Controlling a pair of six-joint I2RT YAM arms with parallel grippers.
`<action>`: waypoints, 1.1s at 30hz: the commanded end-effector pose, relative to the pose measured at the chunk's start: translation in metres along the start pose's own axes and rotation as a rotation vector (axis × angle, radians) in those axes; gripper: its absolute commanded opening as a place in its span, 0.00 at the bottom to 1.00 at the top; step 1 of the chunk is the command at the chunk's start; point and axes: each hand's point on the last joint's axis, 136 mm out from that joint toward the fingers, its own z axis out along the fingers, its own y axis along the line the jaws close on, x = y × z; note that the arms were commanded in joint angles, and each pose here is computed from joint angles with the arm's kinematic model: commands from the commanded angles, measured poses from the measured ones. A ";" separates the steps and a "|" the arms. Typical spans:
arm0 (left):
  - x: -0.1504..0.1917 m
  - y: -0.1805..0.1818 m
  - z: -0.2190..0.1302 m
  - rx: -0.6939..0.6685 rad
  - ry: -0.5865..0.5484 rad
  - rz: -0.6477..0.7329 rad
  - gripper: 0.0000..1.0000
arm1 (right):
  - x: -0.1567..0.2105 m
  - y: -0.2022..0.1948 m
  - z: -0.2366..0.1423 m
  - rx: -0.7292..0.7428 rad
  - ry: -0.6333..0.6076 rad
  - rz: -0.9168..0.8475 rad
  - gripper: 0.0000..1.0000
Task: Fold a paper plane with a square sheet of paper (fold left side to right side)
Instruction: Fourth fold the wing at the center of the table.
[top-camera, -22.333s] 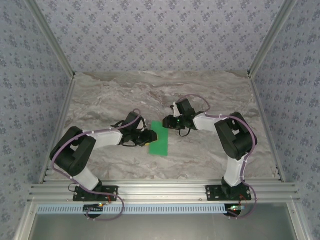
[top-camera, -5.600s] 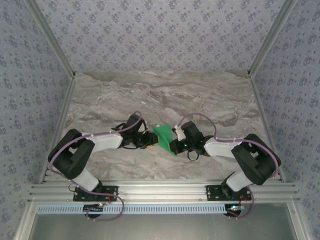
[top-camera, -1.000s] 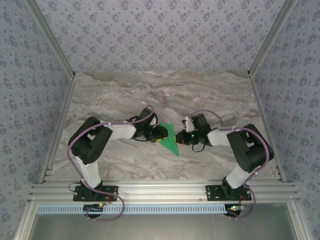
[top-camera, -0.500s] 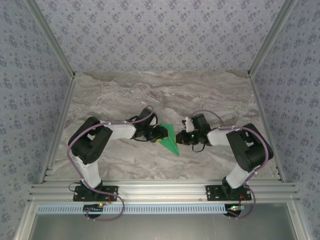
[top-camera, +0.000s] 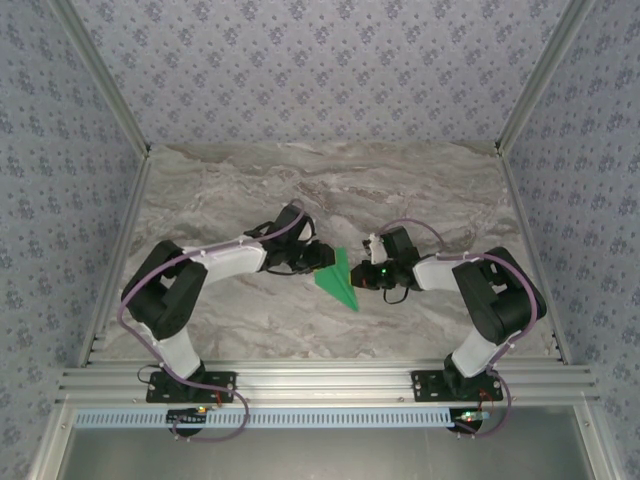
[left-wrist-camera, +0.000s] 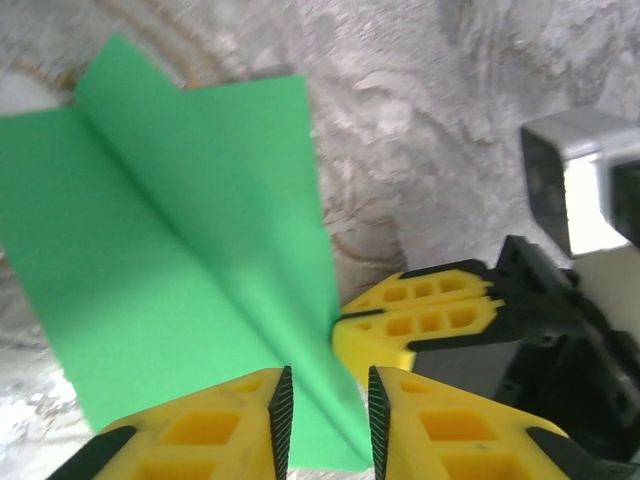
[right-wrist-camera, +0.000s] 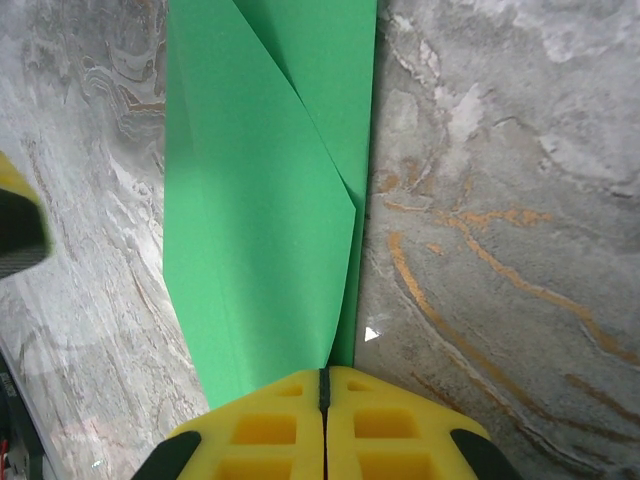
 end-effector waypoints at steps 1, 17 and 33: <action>-0.006 -0.013 0.006 0.028 0.021 0.012 0.25 | 0.034 -0.026 0.010 0.115 0.103 0.029 0.04; -0.011 0.001 0.048 0.007 0.086 -0.011 0.22 | 0.035 -0.023 0.012 0.131 0.120 0.007 0.04; 0.024 0.061 0.058 -0.137 0.132 -0.062 0.21 | 0.025 -0.009 0.009 0.096 0.102 -0.014 0.07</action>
